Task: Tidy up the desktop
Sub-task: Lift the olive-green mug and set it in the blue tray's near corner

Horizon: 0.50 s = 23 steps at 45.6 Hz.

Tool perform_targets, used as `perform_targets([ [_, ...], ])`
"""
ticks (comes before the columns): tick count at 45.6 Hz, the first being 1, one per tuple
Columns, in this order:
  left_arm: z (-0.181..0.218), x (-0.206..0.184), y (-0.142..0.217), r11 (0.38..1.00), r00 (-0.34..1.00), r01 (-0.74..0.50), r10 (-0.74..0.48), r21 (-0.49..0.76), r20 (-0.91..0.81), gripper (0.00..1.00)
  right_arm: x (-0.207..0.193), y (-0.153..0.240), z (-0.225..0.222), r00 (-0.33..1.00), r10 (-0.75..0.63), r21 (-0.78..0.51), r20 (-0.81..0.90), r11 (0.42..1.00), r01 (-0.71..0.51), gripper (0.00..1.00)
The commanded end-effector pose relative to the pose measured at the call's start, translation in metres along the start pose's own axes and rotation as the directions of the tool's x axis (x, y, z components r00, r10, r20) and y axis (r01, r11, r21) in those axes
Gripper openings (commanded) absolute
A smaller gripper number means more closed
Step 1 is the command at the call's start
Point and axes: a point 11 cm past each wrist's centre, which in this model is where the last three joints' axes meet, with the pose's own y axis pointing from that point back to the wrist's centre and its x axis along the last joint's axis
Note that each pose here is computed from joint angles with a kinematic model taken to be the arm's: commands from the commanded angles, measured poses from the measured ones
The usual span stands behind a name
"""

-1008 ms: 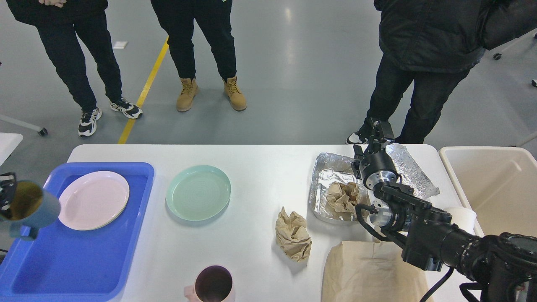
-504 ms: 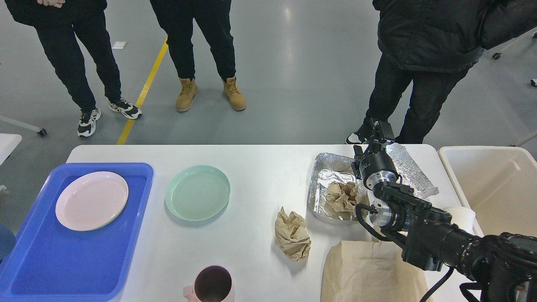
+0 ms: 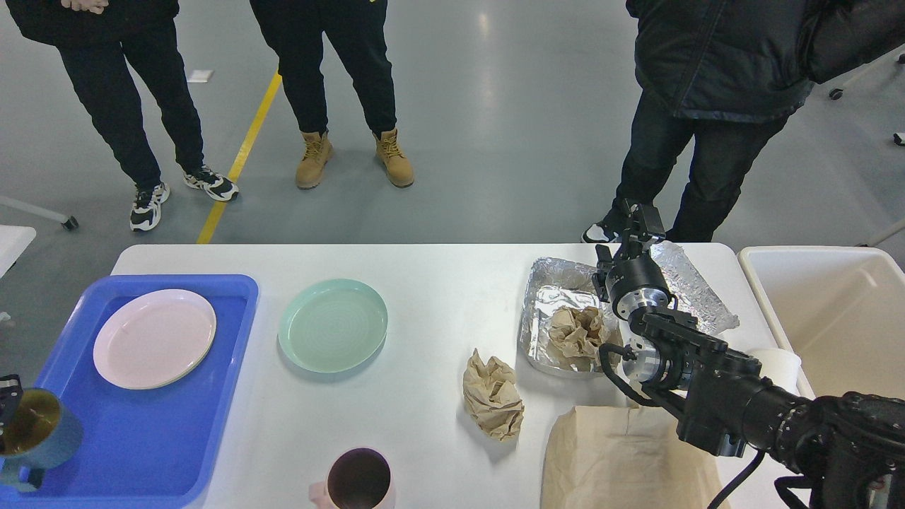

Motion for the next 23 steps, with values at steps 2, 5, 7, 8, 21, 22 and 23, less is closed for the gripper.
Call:
perform_targets([
  [2,0.0047,-0.0034,-0.0089,1.0,1.0,0.013,-0.013,0.013,0.015,0.0,0.0,0.0,0.0,1.0,0.0,0.0,0.0,1.0,0.0,1.0],
  [5,0.0042,-0.0046,-0.0108,1.0,1.0,0.017,-0.017,0.011,0.013,0.0,0.0,0.0,0.0,1.0,0.0,0.0,0.0,1.0,0.0,1.0],
  [7,0.0046,-0.0055,-0.0124,1.0,1.0,0.021,-0.021,0.01,0.013,0.0,0.0,0.0,0.0,1.0,0.0,0.0,0.0,1.0,0.0,1.0],
  [8,0.0053,-0.0062,-0.0135,1.0,1.0,0.024,-0.024,0.009,0.014,0.0,0.0,0.0,0.0,1.0,0.0,0.0,0.0,1.0,0.0,1.0],
  [21,0.0045,0.001,-0.0112,1.0,1.0,-0.005,0.005,0.005,0.001,0.0,0.0,0.0,0.0,1.0,0.0,0.0,0.0,1.0,0.0,1.0],
  [22,0.0044,0.0014,-0.011,1.0,1.0,-0.007,0.007,0.005,0.001,0.0,0.0,0.0,0.0,1.0,0.0,0.0,0.0,1.0,0.0,1.0],
  [23,0.0031,0.002,-0.0107,1.0,1.0,-0.009,0.009,0.007,-0.001,0.0,0.0,0.0,0.0,1.0,0.0,0.0,0.0,1.0,0.0,1.0],
])
